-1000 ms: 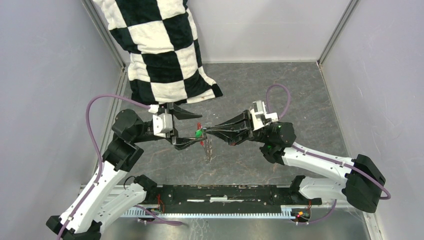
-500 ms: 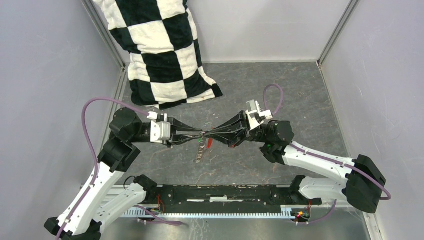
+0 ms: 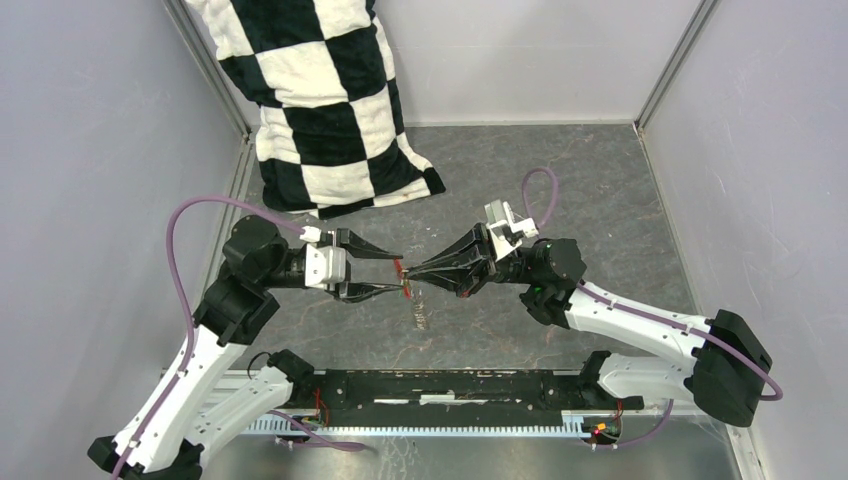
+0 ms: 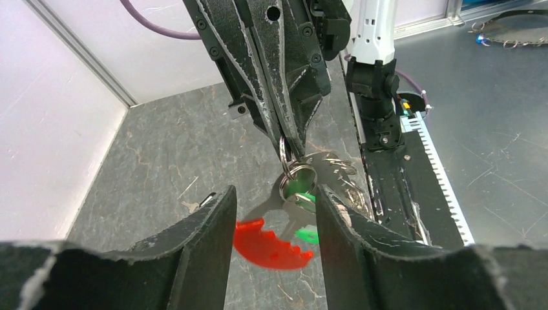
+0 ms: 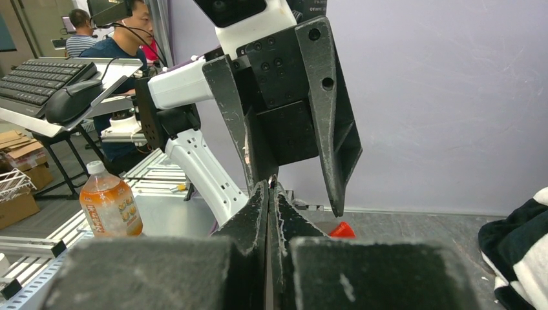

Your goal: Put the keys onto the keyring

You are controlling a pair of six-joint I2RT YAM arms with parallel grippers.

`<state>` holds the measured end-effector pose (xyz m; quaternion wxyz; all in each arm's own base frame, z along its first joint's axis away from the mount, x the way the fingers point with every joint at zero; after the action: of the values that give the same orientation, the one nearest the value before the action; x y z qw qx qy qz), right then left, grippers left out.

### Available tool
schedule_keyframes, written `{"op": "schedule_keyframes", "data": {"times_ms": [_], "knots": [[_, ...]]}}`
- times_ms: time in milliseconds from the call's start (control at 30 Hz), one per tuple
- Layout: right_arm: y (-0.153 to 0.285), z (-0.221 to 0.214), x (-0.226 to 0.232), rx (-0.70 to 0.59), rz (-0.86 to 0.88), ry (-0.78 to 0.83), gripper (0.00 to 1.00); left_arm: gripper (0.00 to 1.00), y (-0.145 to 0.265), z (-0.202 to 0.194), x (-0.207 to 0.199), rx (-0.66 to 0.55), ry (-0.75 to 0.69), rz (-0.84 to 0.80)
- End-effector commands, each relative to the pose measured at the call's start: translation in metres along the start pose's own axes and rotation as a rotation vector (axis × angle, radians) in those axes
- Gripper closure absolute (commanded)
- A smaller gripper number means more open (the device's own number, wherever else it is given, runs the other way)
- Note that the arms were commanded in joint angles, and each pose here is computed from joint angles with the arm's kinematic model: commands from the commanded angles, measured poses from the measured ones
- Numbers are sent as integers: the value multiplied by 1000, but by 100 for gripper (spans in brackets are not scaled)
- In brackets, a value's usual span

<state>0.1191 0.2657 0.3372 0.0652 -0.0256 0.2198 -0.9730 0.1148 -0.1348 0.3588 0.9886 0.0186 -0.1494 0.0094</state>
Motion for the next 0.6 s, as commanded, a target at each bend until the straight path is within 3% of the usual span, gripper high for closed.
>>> {"op": "schedule_keyframes", "data": {"times_ms": [0, 133, 367, 567], "knots": [[-7, 27, 2, -76, 18, 58, 100, 45, 3, 6, -2, -8, -55, 5], [-4, 24, 1, -67, -4, 59, 100, 49, 6, 13, -3, -22, -81, 11], [0, 24, -1, -82, -28, 52, 100, 66, 7, 14, -5, -23, -61, 16], [0, 26, 0, -90, -18, 46, 100, 54, 8, -13, -14, 15, 41, 67]]}}
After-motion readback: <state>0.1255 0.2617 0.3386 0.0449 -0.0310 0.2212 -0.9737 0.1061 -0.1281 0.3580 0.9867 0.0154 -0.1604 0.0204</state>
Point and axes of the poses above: each gripper's point midway between its finger pads, its own y axis back along the fingers, its own x axis along the line the jaws close on, z = x × y, the point moved 10 cm from there along y, back along the fingers, and after that the axes turned 1 degree about y, right-handed, at the moved point
